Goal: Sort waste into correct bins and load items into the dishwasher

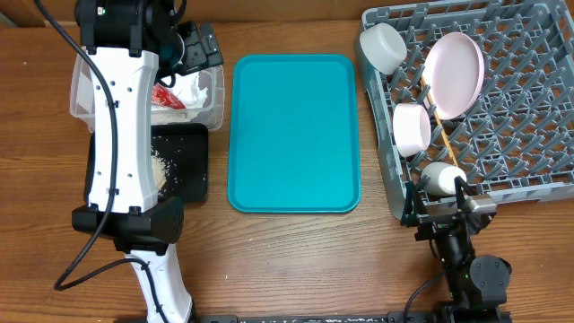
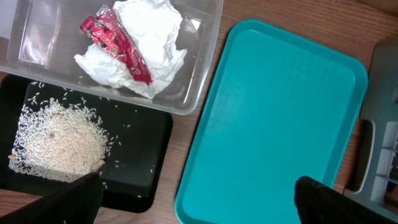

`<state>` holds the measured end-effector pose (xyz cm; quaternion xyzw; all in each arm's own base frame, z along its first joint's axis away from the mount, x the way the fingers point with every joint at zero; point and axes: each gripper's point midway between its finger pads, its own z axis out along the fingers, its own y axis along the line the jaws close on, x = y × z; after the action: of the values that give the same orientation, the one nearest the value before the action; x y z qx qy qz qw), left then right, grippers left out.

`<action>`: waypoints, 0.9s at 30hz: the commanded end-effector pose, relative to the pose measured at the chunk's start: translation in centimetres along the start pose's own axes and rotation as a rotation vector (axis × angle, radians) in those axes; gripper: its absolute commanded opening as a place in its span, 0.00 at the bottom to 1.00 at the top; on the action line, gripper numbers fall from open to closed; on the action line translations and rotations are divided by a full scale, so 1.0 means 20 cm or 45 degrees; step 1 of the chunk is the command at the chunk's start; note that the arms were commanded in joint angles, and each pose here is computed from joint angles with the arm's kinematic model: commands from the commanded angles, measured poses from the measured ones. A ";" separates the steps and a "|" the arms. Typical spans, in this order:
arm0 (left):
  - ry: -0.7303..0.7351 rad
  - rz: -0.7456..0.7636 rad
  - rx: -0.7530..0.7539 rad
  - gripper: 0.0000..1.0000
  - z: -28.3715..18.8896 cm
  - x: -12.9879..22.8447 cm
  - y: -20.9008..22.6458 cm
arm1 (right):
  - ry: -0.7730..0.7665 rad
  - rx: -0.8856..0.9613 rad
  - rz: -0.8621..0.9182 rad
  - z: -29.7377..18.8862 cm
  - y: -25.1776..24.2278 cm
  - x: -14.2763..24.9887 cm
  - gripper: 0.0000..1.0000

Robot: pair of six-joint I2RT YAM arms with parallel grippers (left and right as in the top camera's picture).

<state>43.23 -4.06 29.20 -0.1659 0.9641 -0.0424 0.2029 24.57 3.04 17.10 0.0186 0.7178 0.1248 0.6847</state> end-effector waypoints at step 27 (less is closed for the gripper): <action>-0.028 -0.005 0.007 1.00 -0.04 0.00 -0.01 | -0.020 -0.012 -0.006 -0.01 0.01 0.00 1.00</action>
<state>43.24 -4.07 29.21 -0.1659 0.9641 -0.0426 0.2030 24.45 3.02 17.34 0.0186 0.7138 0.1253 0.6887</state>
